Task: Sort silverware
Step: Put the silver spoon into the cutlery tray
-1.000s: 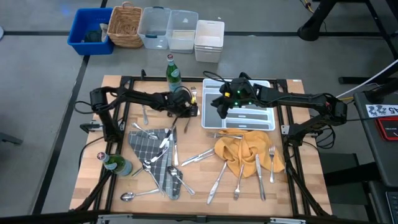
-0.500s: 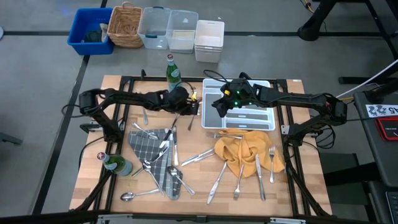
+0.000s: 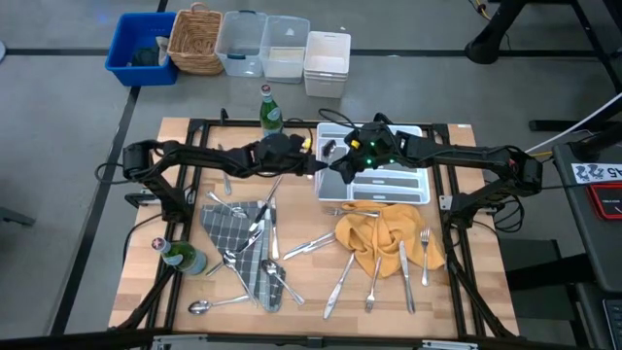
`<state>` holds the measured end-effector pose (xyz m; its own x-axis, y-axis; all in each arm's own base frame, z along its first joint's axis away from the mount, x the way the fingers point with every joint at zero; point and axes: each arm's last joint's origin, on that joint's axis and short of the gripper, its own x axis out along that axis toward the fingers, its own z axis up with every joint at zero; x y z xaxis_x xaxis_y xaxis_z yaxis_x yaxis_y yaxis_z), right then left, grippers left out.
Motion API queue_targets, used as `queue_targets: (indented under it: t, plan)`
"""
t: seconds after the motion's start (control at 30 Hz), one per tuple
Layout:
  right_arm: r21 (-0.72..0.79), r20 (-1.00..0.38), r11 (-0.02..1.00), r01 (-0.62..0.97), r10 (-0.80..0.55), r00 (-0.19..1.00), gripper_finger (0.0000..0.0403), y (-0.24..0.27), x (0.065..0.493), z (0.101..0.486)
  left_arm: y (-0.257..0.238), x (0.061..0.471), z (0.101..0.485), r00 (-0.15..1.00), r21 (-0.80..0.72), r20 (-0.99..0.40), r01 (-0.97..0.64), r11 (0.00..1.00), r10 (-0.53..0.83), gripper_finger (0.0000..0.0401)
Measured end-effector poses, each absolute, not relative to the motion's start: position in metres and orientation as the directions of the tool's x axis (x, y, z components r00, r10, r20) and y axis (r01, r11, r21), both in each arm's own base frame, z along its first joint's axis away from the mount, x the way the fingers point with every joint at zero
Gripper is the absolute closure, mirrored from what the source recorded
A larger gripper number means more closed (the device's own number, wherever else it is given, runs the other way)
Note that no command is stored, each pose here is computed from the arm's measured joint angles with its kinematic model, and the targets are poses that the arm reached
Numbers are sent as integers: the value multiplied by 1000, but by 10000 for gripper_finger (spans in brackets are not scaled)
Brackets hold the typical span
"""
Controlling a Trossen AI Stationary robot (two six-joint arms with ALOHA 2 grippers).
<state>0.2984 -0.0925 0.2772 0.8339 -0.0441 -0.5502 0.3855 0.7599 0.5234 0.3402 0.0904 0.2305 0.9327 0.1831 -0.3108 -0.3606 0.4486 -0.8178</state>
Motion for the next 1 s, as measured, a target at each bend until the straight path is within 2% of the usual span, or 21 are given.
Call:
queue_targets:
  t: [0.3, 0.5, 0.8, 1.0]
  plan:
    - [544, -471, 772, 328, -43, 881, 309, -93, 303, 285, 77, 343, 231, 940, -819, -310, -339, 463, 139, 401]
    - [587, -466, 728, 353, -52, 883, 309, -94, 303, 285, 69, 346, 232, 949, -824, -292, -312, 474, 118, 401]
    - [694, -415, 688, 214, 138, 899, 309, -88, 301, 292, 72, 345, 234, 952, -826, -278, -305, 475, 128, 401]
    - [689, -451, 680, 252, 129, 883, 309, -83, 287, 300, 74, 346, 236, 956, -822, -261, -293, 489, 134, 401]
